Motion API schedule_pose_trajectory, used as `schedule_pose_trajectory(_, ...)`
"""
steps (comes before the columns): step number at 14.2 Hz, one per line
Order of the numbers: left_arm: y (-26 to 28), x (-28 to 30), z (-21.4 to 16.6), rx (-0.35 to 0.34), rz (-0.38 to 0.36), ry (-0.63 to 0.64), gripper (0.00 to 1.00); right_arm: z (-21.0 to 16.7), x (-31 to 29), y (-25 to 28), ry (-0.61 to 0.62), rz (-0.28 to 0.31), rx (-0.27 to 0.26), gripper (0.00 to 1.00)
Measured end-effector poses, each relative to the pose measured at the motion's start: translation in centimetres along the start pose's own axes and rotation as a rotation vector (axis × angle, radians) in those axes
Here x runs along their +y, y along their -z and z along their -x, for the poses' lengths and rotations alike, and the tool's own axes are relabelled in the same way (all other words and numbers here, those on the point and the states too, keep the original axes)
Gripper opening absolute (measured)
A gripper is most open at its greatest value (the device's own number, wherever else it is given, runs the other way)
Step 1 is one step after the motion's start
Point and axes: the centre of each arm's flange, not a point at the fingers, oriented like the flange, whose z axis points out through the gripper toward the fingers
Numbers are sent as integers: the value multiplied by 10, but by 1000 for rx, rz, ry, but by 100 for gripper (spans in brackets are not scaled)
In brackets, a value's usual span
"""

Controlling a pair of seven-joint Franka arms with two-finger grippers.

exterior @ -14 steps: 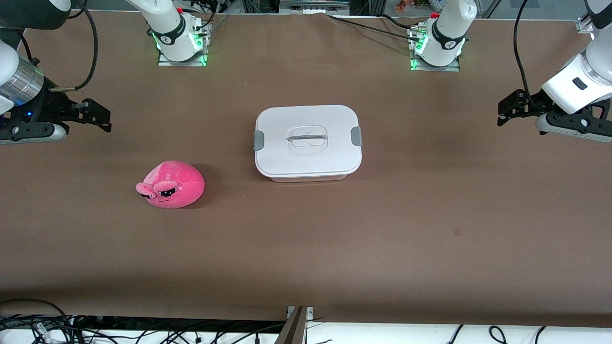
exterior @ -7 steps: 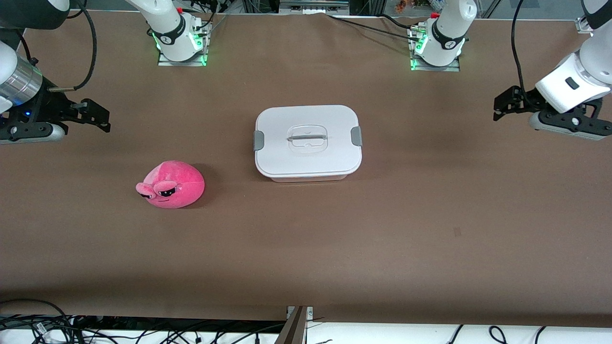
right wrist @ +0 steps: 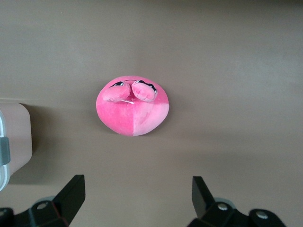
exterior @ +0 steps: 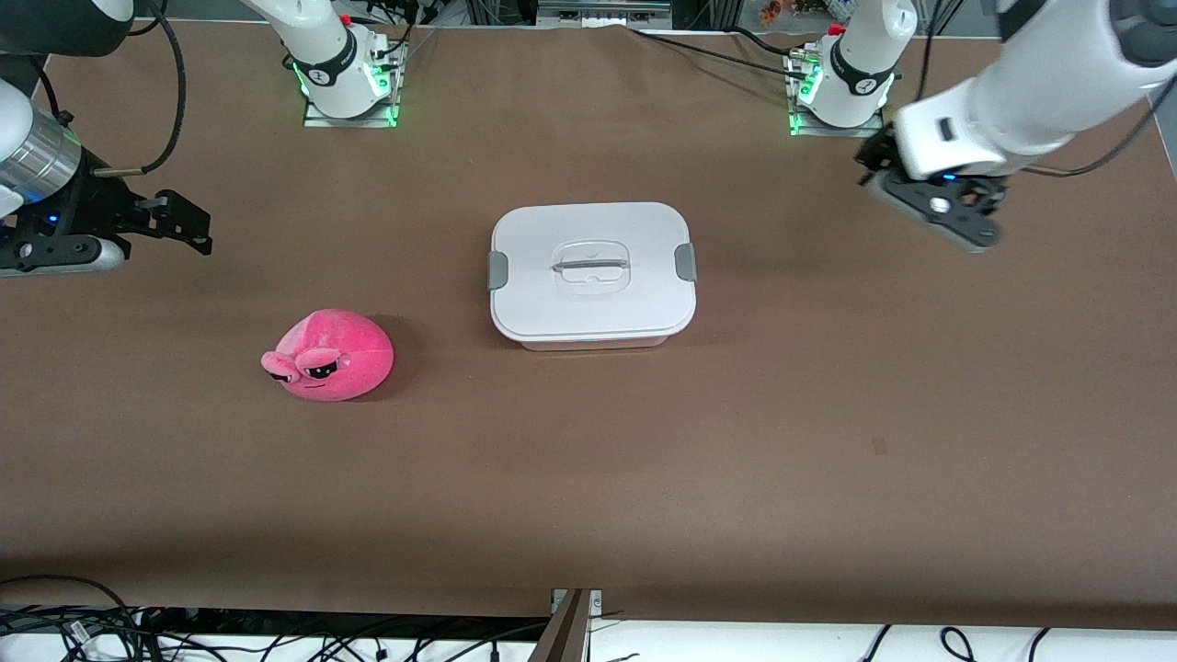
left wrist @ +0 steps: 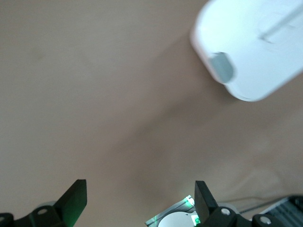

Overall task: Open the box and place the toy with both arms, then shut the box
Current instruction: 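Move the left gripper over the white box lid handle, then grasp the lid handle with the left gripper while the right gripper grasps the plush, then lift the lid off with the left gripper while the right gripper lifts the plush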

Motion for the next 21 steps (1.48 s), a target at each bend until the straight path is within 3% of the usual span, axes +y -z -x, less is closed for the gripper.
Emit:
schedule_pose_trajectory(3,-28,67,-42,-5,32,-223,100,-1,-2,-2,3,0,-3,100)
schedule_pose_trajectory(7,-89,158,-117,105,53,-477,100,-6,-6,-14,15,1,-25,100)
schedule_pose_trajectory(11,-155,196,-176,235,3,-643,100,-13,-22,-64,89,4,-132,100)
schedule_pose_trajectory(14,-198,220,-197,267,-22,-717,100,-36,-36,-133,101,-7,-176,100)
schedule_pose_trajectory(15,-208,221,-201,264,-29,-730,96,-43,-39,-156,99,-15,-177,100)
schedule_pose_trajectory(17,-223,219,-206,260,-21,-731,71,-56,-42,-200,98,-17,-173,100)
schedule_pose_trajectory(21,-229,216,-208,250,-13,-728,35,-66,-48,-250,104,-12,-163,100)
